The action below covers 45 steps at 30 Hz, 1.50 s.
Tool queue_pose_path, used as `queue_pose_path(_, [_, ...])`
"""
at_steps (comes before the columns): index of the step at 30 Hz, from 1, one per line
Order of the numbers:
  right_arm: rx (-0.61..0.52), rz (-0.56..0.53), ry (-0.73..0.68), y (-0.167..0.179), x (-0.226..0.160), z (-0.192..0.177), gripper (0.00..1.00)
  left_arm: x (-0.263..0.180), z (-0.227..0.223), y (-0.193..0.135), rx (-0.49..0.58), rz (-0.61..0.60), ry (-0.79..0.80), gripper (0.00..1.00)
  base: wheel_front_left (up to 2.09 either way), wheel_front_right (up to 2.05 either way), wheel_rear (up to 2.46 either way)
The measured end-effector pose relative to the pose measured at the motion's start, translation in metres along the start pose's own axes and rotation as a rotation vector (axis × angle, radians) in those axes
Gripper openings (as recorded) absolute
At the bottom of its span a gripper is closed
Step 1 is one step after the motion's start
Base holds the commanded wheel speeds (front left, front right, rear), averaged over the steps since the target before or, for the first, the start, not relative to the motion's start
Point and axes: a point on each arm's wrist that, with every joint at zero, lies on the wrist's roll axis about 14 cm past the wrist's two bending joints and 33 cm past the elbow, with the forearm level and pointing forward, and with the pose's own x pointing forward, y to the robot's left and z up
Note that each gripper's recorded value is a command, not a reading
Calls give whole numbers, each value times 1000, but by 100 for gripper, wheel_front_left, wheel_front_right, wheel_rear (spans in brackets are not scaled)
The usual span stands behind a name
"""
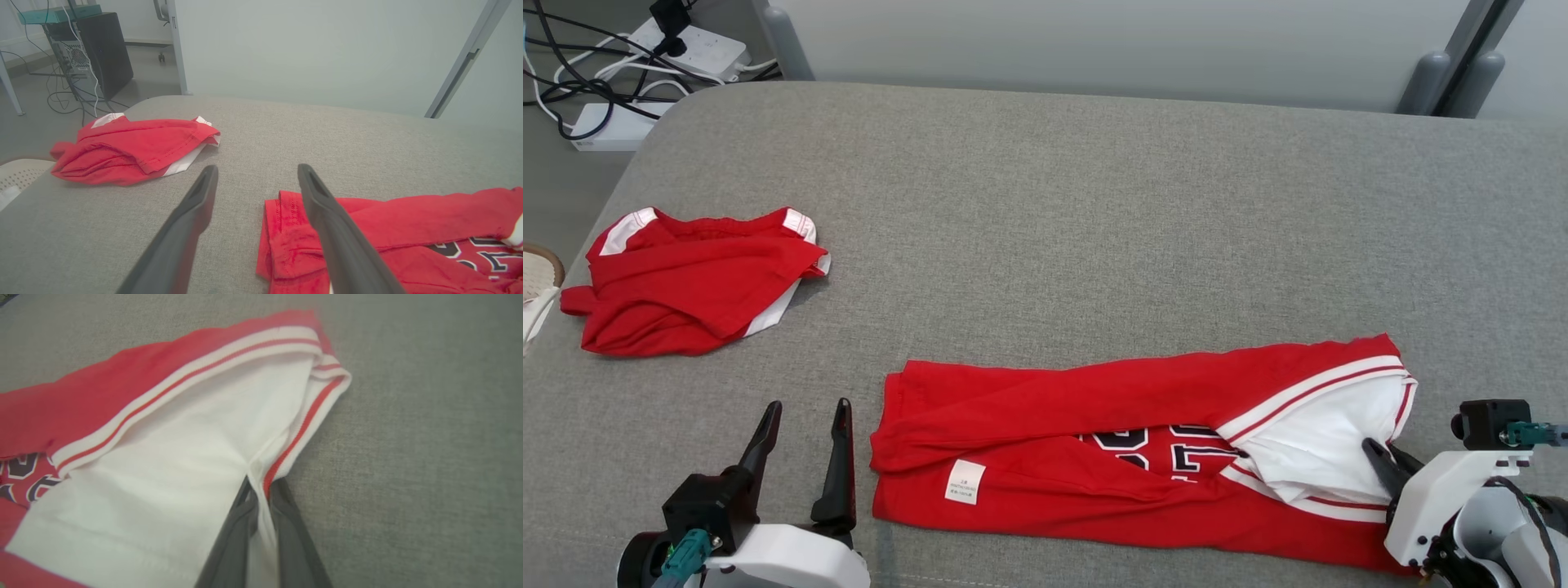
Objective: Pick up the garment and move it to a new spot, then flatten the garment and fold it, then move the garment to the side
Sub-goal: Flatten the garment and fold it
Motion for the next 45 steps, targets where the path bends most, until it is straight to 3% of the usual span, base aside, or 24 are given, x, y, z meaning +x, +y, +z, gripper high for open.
queue_pose_path(5, [37, -18, -25, -10, -2, 2, 0, 2, -2, -2, -10, -5, 7, 100, 0, 0, 0])
queue_pose_path(13, [87, -239, -63, -101, -38, 3, 0, 6, -4, -8, -14, -22, 14, 100, 0, 0, 0])
queue_pose_path(18, [99, -295, -92, -123, -55, 4, 0, 10, -4, -13, -16, -38, 17, 100, 0, 0, 0])
queue_pose_path(22, [160, -205, -215, -98, -54, 39, 0, 13, -4, -21, -20, -65, 17, 100, 0, 0, 0])
queue_pose_path(28, [180, 41, -312, -22, -61, 86, 0, 15, -1, -30, -23, -96, 11, 100, 0, 0, 0])
queue_pose_path(35, [159, 261, -300, 62, -64, 94, 0, 15, -3, -35, -27, -111, 17, 100, 0, 0, 0])
queue_pose_path(45, [139, 483, -154, 177, -33, 60, 0, 14, -3, -29, -32, -96, 14, 100, 0, 0, 0])
